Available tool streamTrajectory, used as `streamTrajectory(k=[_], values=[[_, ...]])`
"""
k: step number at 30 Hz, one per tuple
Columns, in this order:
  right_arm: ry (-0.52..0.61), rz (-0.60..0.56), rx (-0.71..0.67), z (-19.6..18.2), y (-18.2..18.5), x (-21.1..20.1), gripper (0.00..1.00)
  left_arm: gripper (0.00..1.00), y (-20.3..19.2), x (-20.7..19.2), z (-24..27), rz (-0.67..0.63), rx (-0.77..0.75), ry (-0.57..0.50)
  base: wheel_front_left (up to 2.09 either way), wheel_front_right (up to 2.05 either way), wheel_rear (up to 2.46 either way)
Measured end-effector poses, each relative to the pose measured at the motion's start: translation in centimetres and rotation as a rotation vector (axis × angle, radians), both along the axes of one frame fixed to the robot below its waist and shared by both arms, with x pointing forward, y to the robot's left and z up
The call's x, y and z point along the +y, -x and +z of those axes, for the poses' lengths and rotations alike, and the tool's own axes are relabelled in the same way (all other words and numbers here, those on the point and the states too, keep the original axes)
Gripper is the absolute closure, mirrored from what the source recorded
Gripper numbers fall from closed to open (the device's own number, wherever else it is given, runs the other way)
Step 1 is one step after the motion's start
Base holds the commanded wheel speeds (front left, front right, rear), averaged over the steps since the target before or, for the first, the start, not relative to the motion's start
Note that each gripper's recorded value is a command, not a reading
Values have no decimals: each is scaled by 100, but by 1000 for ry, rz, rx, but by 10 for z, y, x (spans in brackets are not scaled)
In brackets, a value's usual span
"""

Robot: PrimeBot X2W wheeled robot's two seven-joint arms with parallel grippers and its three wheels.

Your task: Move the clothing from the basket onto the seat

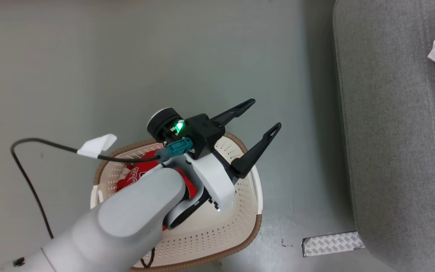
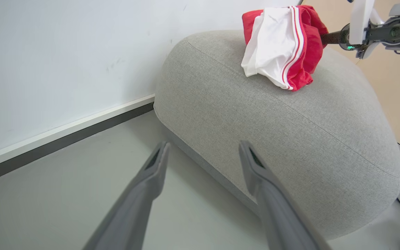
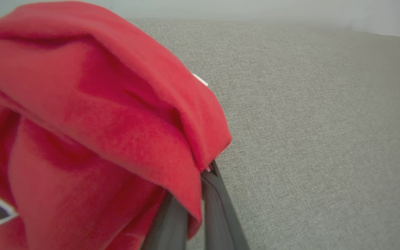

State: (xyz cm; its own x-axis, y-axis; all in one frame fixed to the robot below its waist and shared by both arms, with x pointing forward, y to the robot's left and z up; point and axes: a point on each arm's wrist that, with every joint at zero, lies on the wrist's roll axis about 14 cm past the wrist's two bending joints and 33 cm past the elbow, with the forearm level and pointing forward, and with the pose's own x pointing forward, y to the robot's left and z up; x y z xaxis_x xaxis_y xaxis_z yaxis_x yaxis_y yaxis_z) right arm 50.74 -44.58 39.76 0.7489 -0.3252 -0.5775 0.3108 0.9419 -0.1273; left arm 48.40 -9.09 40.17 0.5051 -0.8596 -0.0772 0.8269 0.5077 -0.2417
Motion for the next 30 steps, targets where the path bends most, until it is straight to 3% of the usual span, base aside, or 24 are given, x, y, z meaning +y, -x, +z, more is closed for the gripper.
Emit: streamTrajectory(k=[1, 13, 21, 30], values=[[-3, 0, 3, 1, -1, 0, 0, 0, 0, 1, 1, 3, -2, 0, 0, 0, 0], [-26, -4, 82, 24, 20, 2, 0, 0, 11, 2, 30, 24, -31, 10, 0, 0, 0], [-79, 7, 114, 52, 57, 10, 0, 0, 28, 9, 64, 62, -68, 14, 0, 0, 0], [-58, 144, -143, 132, 66, 38, 0, 0, 44, 33, 118, 172, -156, 48, 0, 0, 0]])
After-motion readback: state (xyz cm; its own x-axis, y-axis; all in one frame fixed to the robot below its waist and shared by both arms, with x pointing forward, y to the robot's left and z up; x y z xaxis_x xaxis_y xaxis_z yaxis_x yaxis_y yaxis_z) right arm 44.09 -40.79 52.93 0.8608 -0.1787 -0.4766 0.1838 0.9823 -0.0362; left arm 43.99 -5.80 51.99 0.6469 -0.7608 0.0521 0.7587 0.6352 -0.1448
